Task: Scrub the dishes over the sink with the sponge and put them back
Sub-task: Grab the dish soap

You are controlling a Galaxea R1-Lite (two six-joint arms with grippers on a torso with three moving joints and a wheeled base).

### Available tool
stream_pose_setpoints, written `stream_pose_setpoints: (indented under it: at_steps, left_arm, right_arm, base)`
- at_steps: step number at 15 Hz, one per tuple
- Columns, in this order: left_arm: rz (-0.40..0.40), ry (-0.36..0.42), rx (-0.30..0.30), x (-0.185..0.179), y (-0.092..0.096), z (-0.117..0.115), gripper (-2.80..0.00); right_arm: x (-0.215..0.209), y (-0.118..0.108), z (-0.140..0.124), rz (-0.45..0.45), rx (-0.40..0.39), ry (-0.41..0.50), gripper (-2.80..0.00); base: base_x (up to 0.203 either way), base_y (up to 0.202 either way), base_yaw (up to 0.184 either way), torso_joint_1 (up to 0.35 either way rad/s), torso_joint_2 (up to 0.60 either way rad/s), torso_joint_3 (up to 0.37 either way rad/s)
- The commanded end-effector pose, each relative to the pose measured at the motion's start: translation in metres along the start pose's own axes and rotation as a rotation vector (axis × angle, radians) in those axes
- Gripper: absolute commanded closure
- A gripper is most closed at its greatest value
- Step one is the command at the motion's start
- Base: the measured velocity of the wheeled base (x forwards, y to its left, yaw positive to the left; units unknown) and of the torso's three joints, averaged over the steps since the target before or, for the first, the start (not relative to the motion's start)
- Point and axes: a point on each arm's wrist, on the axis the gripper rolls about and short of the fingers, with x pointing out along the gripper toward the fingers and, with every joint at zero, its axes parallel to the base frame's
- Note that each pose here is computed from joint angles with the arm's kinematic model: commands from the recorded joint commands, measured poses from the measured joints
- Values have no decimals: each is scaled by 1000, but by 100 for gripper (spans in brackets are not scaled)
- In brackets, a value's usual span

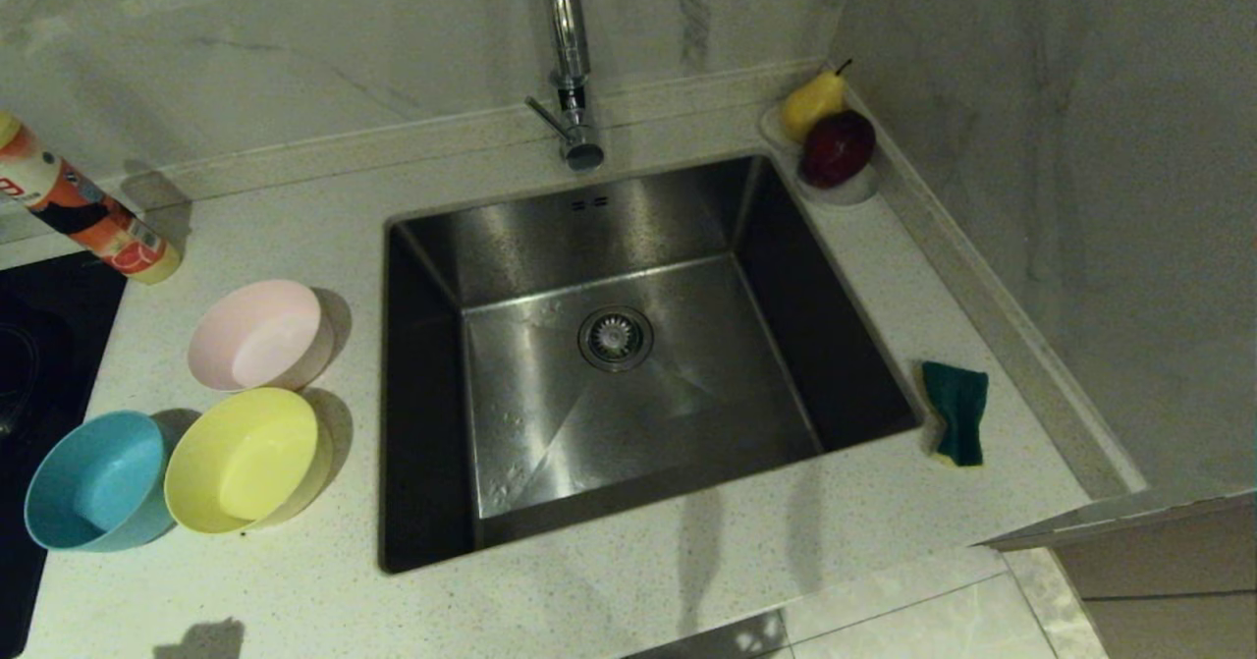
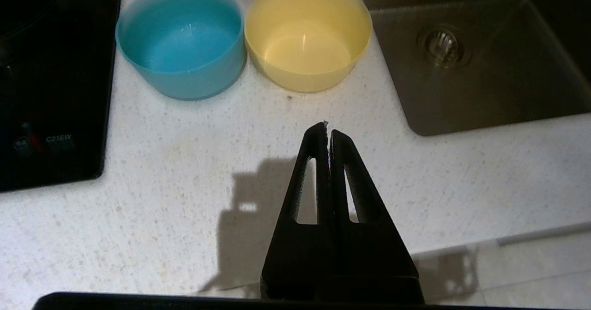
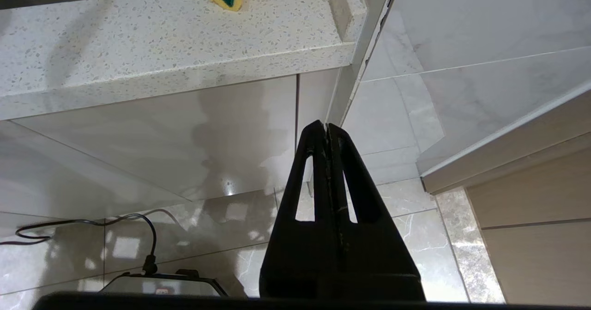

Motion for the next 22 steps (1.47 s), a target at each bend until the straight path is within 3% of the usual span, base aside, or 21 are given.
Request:
stream_pose_setpoints:
  at_steps: [1, 2, 5, 11, 14, 17, 22]
  left_arm:
    - [7, -48, -4, 0, -1, 38, 0]
    - [22, -78, -7, 0, -1, 61, 0]
    - [103, -65, -10, 21, -1, 115, 0]
    - [450, 39, -93, 133, 1, 185, 0]
    - [546, 69, -141, 199, 1, 185, 0]
    - [643, -2, -198, 255, 2, 179, 0]
    - [723, -8, -211, 325, 17, 156, 0]
  right_arm:
    - [0, 0, 0, 0, 0, 0, 0]
    - [0, 0, 0, 0, 0, 0, 0]
    - [0, 0, 0, 0, 0, 0, 0]
    - [0, 0, 0, 0, 0, 0, 0]
    - [0, 0, 0, 0, 0, 2, 0]
    - [0, 0, 0, 0, 0, 2, 0]
    - [0, 0, 0, 0, 0, 0, 0]
  base:
    - [0, 0, 0, 0, 0, 0]
    - [0, 0, 0, 0, 0, 0]
    - [0, 0, 0, 0, 0, 0]
    - [0, 0, 0, 0, 0, 0]
    - [0, 0, 0, 0, 0, 0]
    - [0, 0, 0, 0, 0, 0]
    - [0, 0, 0, 0, 0, 0]
